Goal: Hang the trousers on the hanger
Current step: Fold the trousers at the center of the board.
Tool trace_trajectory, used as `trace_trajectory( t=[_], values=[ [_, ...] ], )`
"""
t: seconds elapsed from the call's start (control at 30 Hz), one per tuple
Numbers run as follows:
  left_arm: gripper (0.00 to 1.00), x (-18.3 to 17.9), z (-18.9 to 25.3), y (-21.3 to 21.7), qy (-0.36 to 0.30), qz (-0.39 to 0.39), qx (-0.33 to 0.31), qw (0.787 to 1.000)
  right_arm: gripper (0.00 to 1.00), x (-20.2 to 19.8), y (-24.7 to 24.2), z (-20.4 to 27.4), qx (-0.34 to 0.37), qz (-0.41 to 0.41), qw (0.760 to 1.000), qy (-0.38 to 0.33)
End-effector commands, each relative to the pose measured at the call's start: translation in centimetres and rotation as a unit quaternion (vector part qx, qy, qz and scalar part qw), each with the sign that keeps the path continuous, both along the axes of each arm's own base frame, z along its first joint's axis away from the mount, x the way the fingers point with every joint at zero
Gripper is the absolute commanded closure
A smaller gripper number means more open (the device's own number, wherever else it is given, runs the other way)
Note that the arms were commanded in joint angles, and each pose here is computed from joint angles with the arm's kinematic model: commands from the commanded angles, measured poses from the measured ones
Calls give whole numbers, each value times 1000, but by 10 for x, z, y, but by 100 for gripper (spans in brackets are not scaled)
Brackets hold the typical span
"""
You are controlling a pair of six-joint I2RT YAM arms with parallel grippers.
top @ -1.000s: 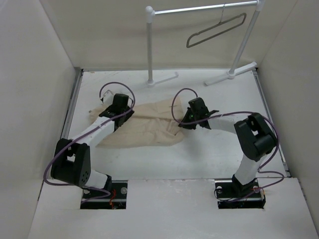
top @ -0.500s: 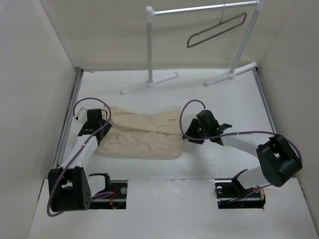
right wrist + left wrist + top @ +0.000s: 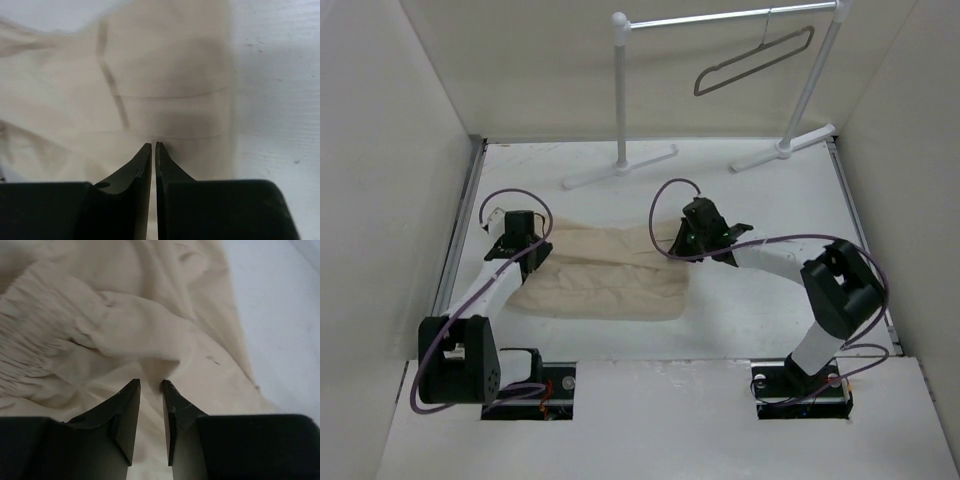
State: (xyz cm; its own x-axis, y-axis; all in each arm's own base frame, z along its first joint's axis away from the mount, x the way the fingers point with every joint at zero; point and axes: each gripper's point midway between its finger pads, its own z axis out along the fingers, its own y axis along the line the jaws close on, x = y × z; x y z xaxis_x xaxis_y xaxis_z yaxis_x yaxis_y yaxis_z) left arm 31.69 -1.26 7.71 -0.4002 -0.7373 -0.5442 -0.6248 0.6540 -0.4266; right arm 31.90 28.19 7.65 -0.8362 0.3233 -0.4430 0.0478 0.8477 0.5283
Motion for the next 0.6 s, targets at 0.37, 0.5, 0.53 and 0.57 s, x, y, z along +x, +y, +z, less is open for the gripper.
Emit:
trace_trajectory(
  t=[0.37, 0.5, 0.53, 0.57],
  values=[
    [93, -31, 70, -44, -91, -73, 2, 993, 31, 25, -23, 160, 83, 22, 987, -135],
    [98, -42, 69, -60, -85, -102, -5, 991, 50, 61, -58, 245, 123, -15, 967, -220],
    [98, -43, 70, -67, -85, -113, -6, 990, 66, 76, -69, 267, 135, -30, 960, -245],
    [98, -44, 71, -75, -86, -125, -7, 988, 79, 92, -81, 291, 149, -49, 950, -269]
  ],
)
